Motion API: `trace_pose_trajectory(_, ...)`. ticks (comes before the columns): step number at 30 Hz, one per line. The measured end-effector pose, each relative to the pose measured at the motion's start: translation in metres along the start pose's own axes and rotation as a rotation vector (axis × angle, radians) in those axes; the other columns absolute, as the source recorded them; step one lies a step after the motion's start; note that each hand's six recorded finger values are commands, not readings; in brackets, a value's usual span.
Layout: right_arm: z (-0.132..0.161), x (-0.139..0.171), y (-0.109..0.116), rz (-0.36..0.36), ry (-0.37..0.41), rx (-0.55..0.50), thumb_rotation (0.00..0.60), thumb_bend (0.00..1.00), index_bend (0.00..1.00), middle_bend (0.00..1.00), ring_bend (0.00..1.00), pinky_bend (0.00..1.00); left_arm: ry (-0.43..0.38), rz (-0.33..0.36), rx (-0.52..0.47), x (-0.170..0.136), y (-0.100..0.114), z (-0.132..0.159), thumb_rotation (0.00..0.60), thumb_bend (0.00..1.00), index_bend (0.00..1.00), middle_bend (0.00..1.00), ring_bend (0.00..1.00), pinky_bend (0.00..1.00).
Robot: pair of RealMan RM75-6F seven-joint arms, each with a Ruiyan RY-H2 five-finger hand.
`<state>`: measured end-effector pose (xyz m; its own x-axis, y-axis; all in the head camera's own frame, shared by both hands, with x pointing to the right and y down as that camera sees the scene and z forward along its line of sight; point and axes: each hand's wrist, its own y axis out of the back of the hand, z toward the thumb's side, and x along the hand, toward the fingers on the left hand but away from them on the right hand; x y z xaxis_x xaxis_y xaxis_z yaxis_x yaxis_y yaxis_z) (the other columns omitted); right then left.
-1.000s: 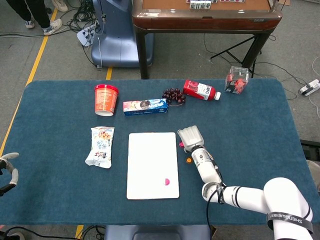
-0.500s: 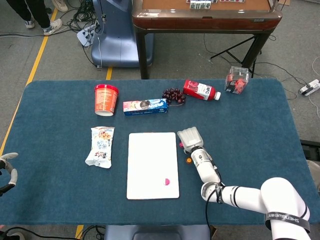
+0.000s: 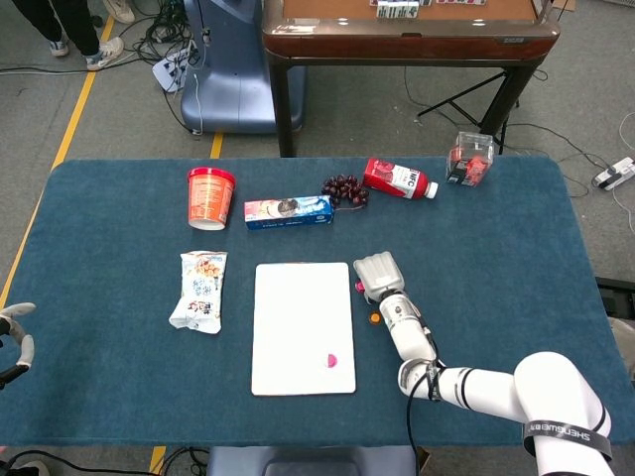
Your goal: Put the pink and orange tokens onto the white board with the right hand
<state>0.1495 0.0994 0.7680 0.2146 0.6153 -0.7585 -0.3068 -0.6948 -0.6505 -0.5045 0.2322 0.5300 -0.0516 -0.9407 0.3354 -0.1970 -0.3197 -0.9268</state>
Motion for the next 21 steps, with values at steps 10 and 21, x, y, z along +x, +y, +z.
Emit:
trace_pose_trajectory(10, 0.0051, 0.002, -0.0031, -0.001, 0.016, 0.016, 0.6, 0.27, 0.43, 1.0, 1.0, 1.0, -0.002, -0.002, -0.006, -0.0003, 0.0005, 0.0003, 0.6, 0.52, 0.37, 0.62, 0.46, 0.54)
trace_pose_trajectory(21, 0.0067, 0.003, -0.0032, -0.014, 0.019, 0.021, 0.6, 0.29, 0.5, 1.0, 1.0, 1.0, -0.002, -0.002, -0.009, -0.0006, 0.0013, 0.0002, 0.6, 0.52, 0.37, 0.62, 0.46, 0.54)
